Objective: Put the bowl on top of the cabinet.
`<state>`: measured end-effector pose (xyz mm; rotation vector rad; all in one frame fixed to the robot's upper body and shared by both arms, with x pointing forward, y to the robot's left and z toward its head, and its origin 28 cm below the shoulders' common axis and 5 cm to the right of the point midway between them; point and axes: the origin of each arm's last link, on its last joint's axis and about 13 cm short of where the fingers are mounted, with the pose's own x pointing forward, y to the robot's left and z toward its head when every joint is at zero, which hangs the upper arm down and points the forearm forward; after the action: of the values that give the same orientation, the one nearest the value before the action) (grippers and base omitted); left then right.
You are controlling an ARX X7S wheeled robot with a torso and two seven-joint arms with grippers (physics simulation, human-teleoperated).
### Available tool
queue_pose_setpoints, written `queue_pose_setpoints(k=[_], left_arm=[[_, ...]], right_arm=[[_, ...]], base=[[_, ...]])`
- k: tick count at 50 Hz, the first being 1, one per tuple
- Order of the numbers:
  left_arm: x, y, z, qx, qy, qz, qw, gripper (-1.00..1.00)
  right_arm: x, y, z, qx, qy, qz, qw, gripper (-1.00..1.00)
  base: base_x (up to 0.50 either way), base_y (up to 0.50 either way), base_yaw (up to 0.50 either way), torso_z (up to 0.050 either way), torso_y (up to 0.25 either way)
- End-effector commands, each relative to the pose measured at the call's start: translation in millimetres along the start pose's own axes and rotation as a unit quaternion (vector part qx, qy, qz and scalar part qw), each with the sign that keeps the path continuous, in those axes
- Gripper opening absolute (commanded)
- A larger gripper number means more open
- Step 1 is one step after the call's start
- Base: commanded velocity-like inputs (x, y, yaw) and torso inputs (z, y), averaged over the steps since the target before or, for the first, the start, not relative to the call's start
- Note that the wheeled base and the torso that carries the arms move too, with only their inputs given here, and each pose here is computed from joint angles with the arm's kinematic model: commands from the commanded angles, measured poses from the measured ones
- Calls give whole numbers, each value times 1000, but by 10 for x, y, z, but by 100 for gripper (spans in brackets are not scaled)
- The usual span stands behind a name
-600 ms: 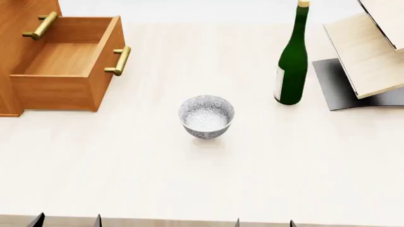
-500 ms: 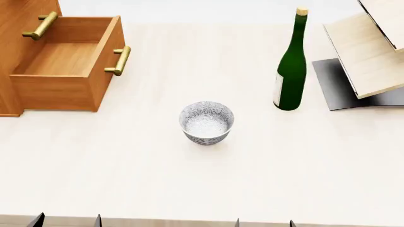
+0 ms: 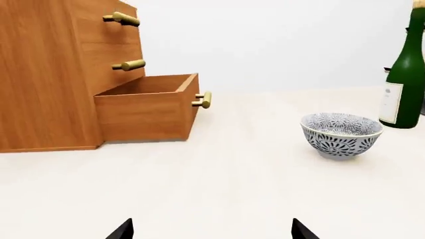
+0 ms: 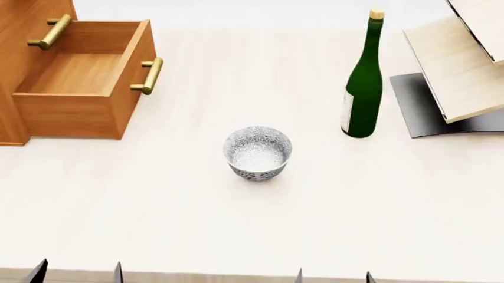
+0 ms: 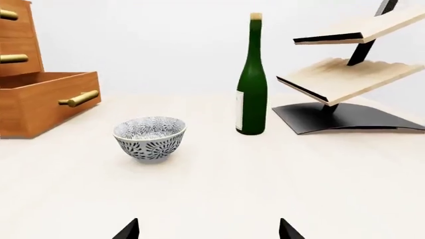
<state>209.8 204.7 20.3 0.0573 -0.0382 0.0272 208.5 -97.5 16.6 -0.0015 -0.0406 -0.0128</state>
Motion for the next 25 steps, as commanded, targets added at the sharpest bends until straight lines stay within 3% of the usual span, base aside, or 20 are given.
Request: queue_pose_setpoints(k=[1, 3, 4, 8, 9, 10, 16, 25], left_arm=[[-15, 21, 290, 35, -52, 2, 998, 100], [-15, 22, 290, 35, -52, 2, 998, 100], [-15, 55, 493, 23, -68, -11, 997, 100], [-25, 97, 695, 9, -80, -21, 996, 100], [-25, 97, 697, 9, -80, -21, 996, 100], [-57, 99, 761, 28, -112, -22, 993, 100], [-114, 153, 954, -5, -133, -21, 991, 100], [-136, 185, 1000, -13, -151, -9, 988, 100]], right_arm=[[-12, -53, 240, 23, -40, -7, 999, 100], [-13, -53, 242, 23, -40, -7, 999, 100], [-32, -101, 485, 32, -78, -12, 996, 100], [-83, -130, 751, 19, -119, -24, 992, 100], [-84, -130, 752, 19, -119, -24, 992, 100], [-122, -132, 858, 16, -133, -20, 991, 100], [-187, -143, 1030, 1, -156, -15, 988, 100], [-219, -149, 1072, -7, -167, -16, 986, 100]], base=[[188, 0, 0, 0, 0], [188, 0, 0, 0, 0], [473, 0, 0, 0, 0], [500, 0, 0, 0, 0], [500, 0, 0, 0, 0], [500, 0, 0, 0, 0], [500, 0, 0, 0, 0], [500, 0, 0, 0, 0]])
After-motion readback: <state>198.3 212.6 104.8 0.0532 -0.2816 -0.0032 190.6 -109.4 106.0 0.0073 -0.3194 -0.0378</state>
